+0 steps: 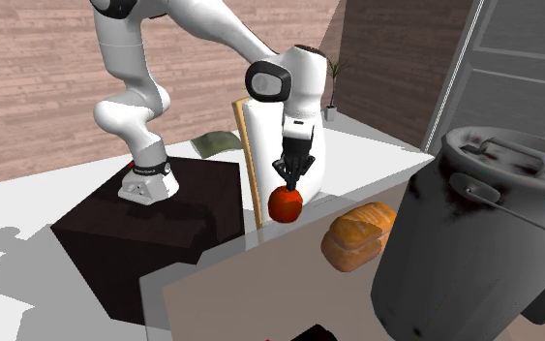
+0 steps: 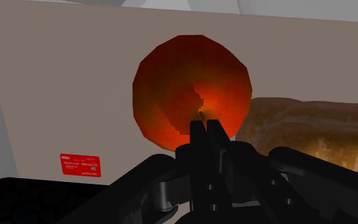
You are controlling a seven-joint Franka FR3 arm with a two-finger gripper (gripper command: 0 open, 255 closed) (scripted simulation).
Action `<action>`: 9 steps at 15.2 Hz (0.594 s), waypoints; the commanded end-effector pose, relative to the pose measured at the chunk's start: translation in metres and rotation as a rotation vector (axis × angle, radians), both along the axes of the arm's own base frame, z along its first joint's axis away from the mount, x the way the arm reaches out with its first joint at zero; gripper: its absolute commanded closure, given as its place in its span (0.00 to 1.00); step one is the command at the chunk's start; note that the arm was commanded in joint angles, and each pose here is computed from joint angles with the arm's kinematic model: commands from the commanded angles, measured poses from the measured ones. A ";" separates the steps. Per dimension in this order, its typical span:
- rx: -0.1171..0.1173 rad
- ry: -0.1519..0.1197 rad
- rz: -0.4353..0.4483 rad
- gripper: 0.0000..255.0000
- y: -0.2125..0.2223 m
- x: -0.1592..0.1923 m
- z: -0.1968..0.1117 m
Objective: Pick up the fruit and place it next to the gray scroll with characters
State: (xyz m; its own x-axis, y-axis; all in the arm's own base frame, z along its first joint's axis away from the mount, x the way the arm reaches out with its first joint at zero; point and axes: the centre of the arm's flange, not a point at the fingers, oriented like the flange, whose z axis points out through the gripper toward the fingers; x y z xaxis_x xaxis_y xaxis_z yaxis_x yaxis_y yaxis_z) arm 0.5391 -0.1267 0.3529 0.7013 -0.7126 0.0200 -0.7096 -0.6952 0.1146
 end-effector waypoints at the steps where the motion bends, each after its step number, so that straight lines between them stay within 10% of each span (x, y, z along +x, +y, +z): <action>1: 0.000 0.000 0.000 1.00 0.000 0.000 0.010; 9: 0.000 0.000 0.000 1.00 -0.037 -0.015 0.036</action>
